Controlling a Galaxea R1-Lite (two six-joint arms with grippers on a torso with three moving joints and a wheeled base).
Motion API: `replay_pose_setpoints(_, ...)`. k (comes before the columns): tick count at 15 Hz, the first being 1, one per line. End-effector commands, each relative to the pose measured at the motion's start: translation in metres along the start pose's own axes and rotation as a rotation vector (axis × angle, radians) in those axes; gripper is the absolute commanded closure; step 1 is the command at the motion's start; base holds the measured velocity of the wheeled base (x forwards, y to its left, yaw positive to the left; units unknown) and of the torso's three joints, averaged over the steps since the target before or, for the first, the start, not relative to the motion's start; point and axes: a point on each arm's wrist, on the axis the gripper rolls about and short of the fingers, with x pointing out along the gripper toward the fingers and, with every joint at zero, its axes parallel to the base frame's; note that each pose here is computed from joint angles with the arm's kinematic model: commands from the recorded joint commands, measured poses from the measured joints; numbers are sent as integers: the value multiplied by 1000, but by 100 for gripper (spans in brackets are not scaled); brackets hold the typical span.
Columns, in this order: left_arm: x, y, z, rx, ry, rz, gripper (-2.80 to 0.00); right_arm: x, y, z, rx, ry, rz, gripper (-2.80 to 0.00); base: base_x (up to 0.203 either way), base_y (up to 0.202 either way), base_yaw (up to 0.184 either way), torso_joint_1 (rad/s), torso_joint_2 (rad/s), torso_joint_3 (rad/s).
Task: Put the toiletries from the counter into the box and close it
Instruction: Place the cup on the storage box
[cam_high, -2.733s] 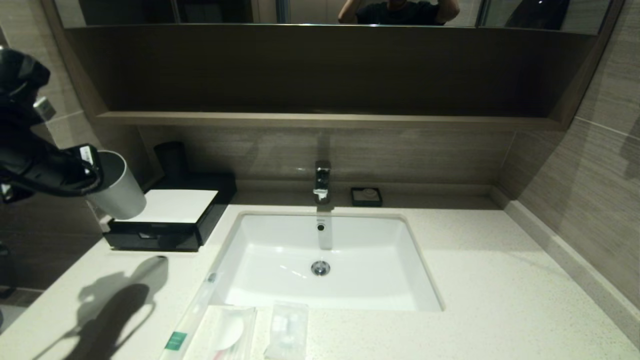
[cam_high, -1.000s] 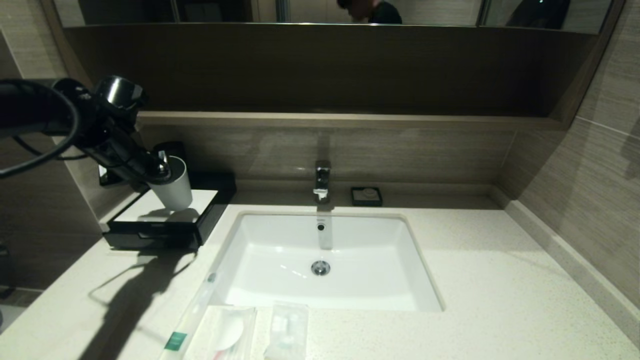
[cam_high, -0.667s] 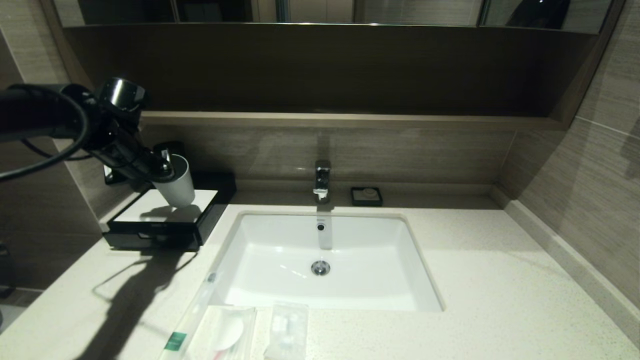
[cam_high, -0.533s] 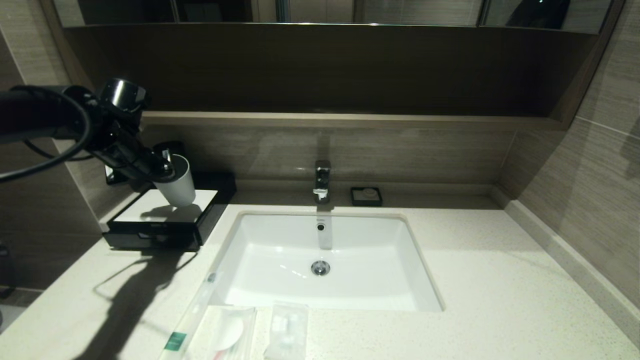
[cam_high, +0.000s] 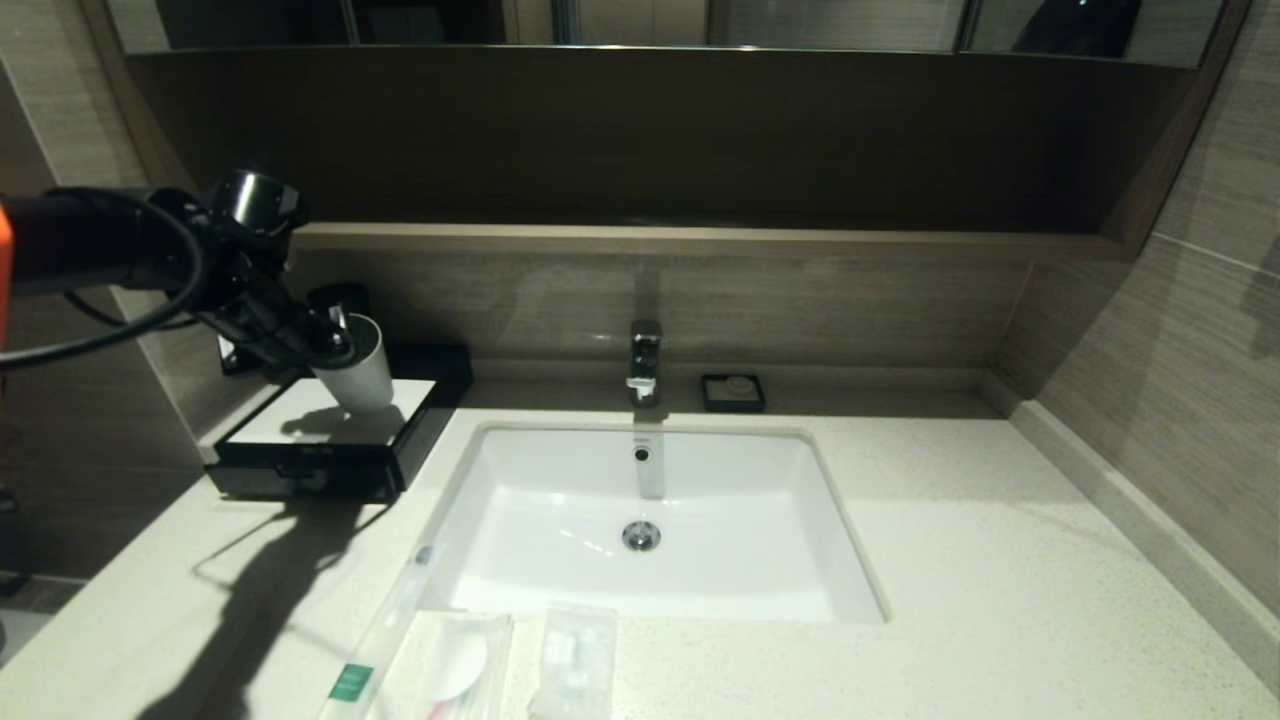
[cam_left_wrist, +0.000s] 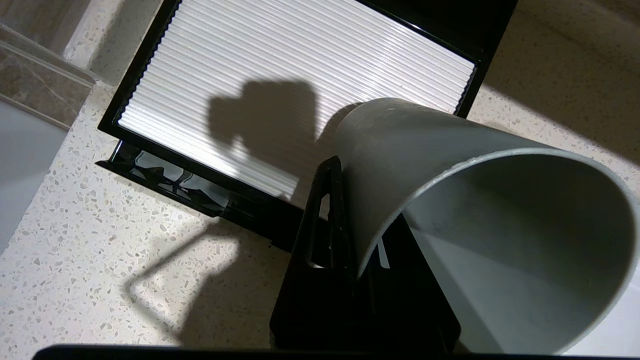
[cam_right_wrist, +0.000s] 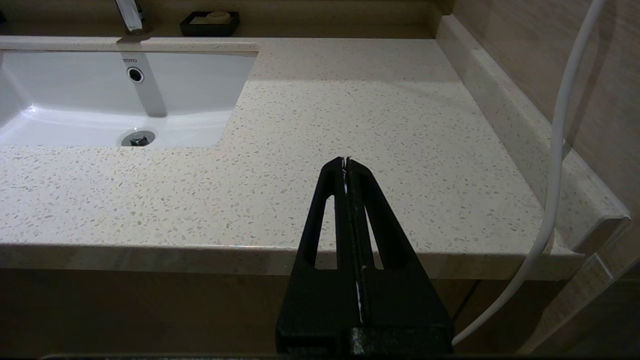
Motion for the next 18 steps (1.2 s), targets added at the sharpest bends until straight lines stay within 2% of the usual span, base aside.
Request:
replay_pose_setpoints(1, -14, 1, 3, -9, -22, -10, 0, 0, 0, 0, 0, 0, 1, 0, 0, 0, 0, 0, 0, 0)
replay_pose_setpoints(5, -28, 2, 7, 0, -49, -19, 0, 0, 0, 0, 0, 0, 1, 0, 0, 0, 0, 0, 0, 0)
replay_pose_setpoints(18, -5, 0, 1, 4, -6, -7, 0, 0, 0, 0, 0, 0, 0, 0, 0, 0, 0, 0, 0, 0)
